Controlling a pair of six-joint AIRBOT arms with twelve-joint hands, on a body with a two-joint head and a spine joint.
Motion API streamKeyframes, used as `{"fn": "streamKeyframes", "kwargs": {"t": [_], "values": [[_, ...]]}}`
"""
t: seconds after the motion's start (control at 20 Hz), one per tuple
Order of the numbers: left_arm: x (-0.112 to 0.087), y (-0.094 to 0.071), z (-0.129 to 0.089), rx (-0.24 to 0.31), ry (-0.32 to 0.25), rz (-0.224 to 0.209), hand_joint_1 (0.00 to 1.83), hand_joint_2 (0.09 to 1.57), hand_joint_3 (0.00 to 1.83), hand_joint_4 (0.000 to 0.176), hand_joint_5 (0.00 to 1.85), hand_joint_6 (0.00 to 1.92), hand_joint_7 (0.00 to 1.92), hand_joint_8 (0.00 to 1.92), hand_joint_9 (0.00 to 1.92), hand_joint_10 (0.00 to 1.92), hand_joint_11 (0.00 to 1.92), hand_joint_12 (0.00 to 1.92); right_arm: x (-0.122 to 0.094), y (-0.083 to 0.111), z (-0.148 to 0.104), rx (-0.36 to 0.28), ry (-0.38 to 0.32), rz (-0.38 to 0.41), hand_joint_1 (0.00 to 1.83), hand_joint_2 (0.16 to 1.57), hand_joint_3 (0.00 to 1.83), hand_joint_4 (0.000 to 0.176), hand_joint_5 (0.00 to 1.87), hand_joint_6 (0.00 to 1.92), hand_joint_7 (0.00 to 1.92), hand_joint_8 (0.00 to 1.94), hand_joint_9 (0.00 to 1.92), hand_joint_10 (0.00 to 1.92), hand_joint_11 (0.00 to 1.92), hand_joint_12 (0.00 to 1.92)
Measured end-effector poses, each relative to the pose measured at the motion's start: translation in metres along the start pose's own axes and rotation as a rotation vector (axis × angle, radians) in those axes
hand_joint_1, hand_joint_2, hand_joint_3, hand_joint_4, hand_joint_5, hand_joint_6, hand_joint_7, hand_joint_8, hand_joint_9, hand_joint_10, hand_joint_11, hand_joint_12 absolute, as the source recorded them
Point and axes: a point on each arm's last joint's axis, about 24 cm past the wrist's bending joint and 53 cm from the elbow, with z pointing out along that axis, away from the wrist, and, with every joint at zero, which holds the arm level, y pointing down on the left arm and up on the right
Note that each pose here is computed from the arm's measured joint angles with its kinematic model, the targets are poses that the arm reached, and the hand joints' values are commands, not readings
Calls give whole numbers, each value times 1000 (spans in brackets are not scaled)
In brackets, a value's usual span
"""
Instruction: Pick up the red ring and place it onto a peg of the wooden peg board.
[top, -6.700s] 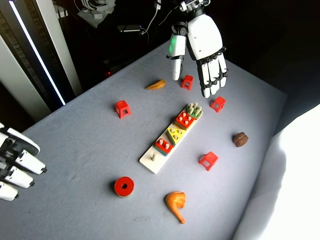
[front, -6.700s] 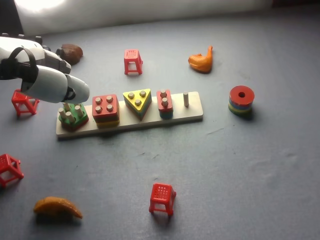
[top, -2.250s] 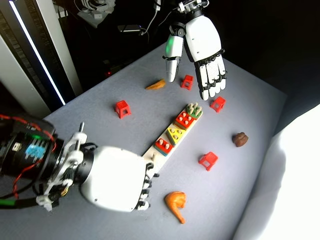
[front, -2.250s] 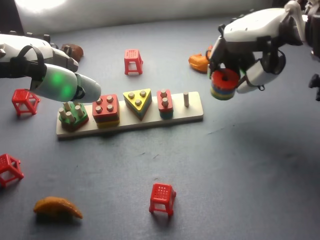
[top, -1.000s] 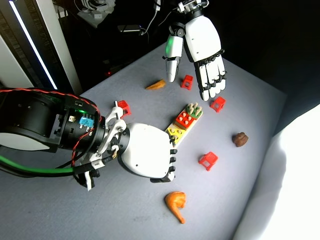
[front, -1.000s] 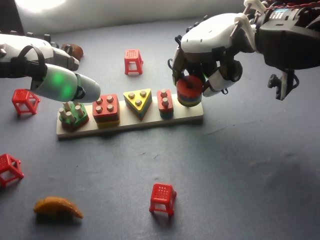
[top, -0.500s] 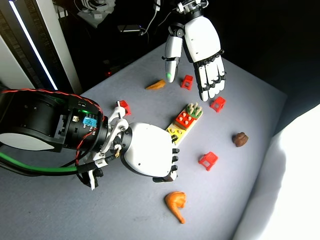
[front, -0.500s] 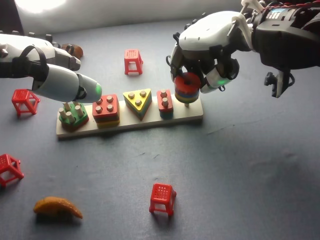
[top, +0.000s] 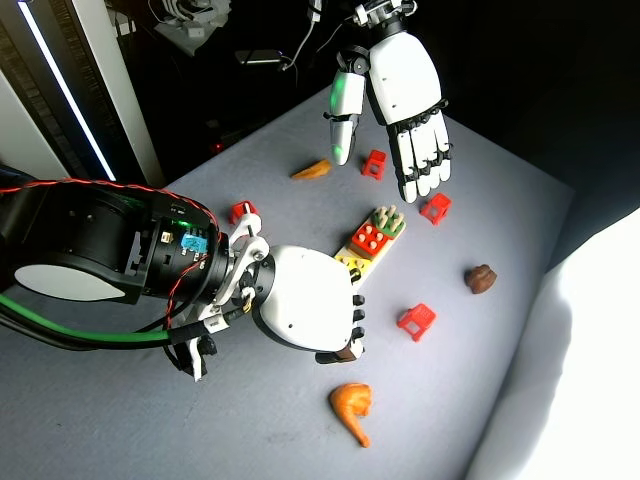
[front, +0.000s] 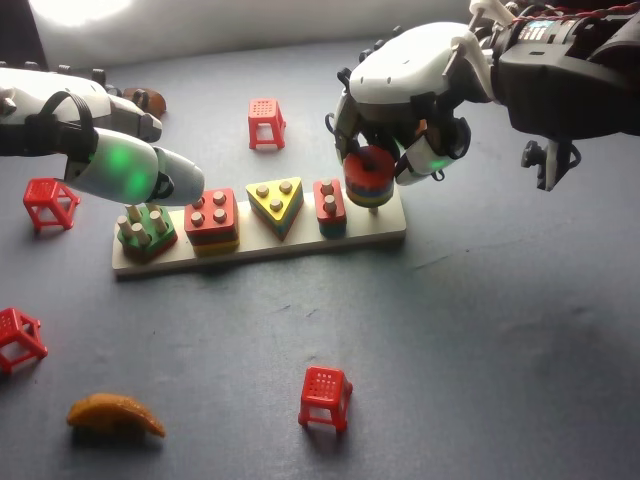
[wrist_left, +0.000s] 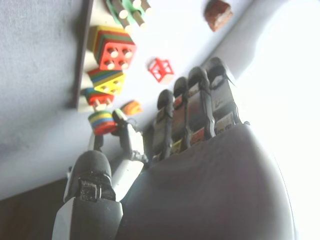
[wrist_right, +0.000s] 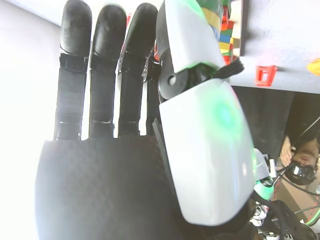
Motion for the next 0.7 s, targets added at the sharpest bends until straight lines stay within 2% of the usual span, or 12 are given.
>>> {"fn": "streamKeyframes", "kwargs": {"t": [0.15,0.3,0.35,0.4,0.5,0.55,0.6,0.65,0.7], "values": [[0,0,0,0,0,0,0,1236,0,0,122,1,120,0,94,1,0,132,5,2,3,-6,1,-13,1355,1156,2,0,869,1146,890,1049,819,1318,644,1304],[0,0,0,0,0,0,0,1237,0,0,125,3,131,4,102,3,0,139,12,0,7,-8,3,-36,1355,1156,0,0,862,1174,912,1020,812,1305,653,1293],[0,0,0,0,0,0,0,1233,0,0,126,3,131,3,102,3,0,143,12,0,7,-7,2,-36,1214,1177,3,0,844,1217,878,1118,807,826,621,1290],[0,0,0,0,0,0,0,1234,0,0,120,0,125,1,98,1,0,142,13,-3,8,-2,0,-37,1191,1172,4,20,840,1212,906,1096,886,551,623,1277],[0,0,0,0,0,0,0,1235,0,0,120,0,122,1,97,0,0,119,15,-4,9,-3,2,-36,1178,1201,0,0,750,1358,897,1098,903,224,539,1218],[0,0,0,0,0,0,0,1242,2,0,125,2,124,1,98,0,0,130,15,-3,9,-4,1,-37,1129,1209,0,0,602,652,694,511,760,114,353,1201],[0,0,0,0,0,0,0,1238,0,0,121,0,120,0,94,0,0,134,15,-3,9,-4,1,-39,1139,1169,0,0,605,286,675,186,688,52,277,1107],[0,0,0,0,0,0,0,1237,0,0,119,0,118,0,92,0,0,146,17,-5,9,-4,1,-38,1124,1156,0,0,597,113,644,54,625,15,202,1065],[0,0,0,0,0,0,0,1242,1,0,127,2,129,2,101,2,0,180,20,-6,9,-1,6,-38,1103,1140,0,0,522,31,557,10,516,2,72,1025]]}}
